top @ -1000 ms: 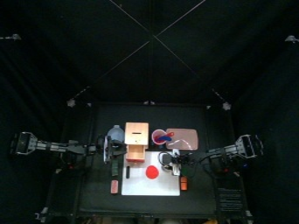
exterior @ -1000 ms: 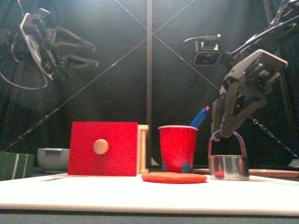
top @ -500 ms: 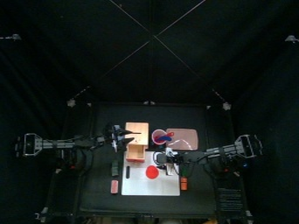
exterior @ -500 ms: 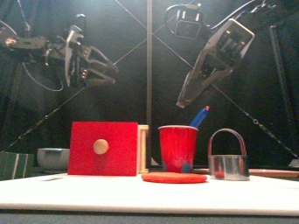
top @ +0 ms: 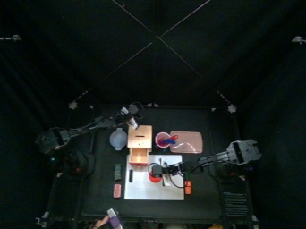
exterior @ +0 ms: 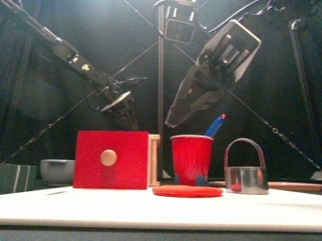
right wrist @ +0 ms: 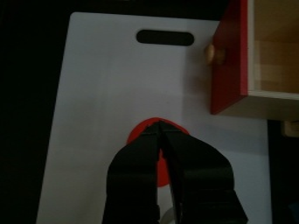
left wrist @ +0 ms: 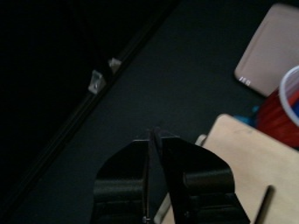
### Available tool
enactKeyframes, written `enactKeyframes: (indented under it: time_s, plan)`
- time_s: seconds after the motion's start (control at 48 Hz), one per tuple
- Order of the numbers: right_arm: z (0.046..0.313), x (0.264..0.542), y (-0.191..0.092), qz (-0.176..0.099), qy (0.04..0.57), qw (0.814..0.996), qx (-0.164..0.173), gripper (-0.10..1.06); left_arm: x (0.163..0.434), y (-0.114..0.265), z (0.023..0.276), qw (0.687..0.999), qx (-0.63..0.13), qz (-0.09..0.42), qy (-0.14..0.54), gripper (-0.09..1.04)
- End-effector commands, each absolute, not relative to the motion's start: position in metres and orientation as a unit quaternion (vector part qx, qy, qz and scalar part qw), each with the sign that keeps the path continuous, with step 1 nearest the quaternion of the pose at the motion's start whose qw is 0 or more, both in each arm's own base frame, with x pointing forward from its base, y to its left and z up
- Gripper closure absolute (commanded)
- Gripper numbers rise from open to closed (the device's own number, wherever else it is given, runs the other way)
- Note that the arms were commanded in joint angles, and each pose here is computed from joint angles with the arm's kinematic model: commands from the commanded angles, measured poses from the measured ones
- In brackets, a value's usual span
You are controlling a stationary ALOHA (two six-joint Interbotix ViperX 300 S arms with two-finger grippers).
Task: Get the cutter from the drawer then cut the dough then place the extra dough in the bowl
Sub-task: Shut the drawer
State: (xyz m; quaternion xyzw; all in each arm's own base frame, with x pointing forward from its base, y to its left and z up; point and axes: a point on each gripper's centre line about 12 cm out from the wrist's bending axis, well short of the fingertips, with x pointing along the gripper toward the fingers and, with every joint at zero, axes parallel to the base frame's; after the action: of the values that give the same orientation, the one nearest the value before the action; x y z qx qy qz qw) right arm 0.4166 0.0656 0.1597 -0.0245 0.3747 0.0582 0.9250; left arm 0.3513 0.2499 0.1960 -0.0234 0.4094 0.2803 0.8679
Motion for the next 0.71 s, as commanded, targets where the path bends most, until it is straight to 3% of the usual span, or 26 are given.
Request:
enactKeyframes:
  time_s: [0.021,0.312,0.708]
  plan:
    - [0.169,0.439,0.068,0.059,0.353,0.933,-0.024,0.81,0.365,0.256,0.2,0.864,-0.009,0.279,0.42,0.4]
    - [0.149,0.486,0.071,0.056,0.363,0.929,-0.048,0.81,0.366,0.233,0.18,0.848,0.006,0.231,0.478,0.4]
    - [0.146,0.509,0.028,0.012,0.387,0.918,-0.082,0.81,0.367,0.228,0.173,0.851,-0.004,0.22,0.478,0.4]
